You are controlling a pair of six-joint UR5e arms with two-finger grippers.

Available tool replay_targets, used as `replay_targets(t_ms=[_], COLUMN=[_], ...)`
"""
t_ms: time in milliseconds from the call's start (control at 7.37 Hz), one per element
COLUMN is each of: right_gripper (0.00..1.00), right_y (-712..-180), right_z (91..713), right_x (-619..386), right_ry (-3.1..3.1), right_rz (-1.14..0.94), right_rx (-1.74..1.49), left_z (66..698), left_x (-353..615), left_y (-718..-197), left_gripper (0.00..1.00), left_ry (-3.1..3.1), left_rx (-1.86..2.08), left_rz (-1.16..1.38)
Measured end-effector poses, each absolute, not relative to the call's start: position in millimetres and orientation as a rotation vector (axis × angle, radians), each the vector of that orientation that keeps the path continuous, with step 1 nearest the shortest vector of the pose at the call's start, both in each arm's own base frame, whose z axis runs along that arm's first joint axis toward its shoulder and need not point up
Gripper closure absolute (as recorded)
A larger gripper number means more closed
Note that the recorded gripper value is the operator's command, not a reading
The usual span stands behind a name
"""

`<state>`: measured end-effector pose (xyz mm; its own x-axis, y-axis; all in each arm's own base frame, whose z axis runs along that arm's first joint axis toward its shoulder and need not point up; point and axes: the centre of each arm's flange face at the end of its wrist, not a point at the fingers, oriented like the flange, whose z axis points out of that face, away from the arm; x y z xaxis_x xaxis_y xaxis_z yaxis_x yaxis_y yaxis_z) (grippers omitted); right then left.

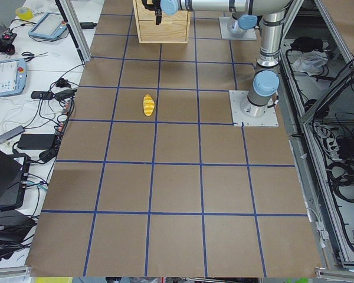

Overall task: Open upper drawer
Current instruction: 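Move the left gripper toward the black handle of the upper drawer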

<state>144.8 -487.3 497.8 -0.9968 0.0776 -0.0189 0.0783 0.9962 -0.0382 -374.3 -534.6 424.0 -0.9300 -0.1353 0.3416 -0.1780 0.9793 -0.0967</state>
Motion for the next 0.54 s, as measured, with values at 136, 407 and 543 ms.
replay_targets(t_ms=[136,407,543], right_gripper=[0.00,0.00,0.00], right_y=[-487,-487,-487], right_z=[498,498,498], right_x=[145,145,145], right_ry=[3.122,3.121,3.121], right_rz=[-0.061,-0.061,-0.060], right_rx=[0.122,0.122,0.122], left_z=[421,410,404], left_x=[-386,-405,-410], left_y=[-534,-534,-534], left_gripper=[0.00,0.00,0.00], left_ry=[-2.783,-2.776,-2.773], left_rx=[0.242,0.256,0.265], left_rz=[0.167,0.156,0.149])
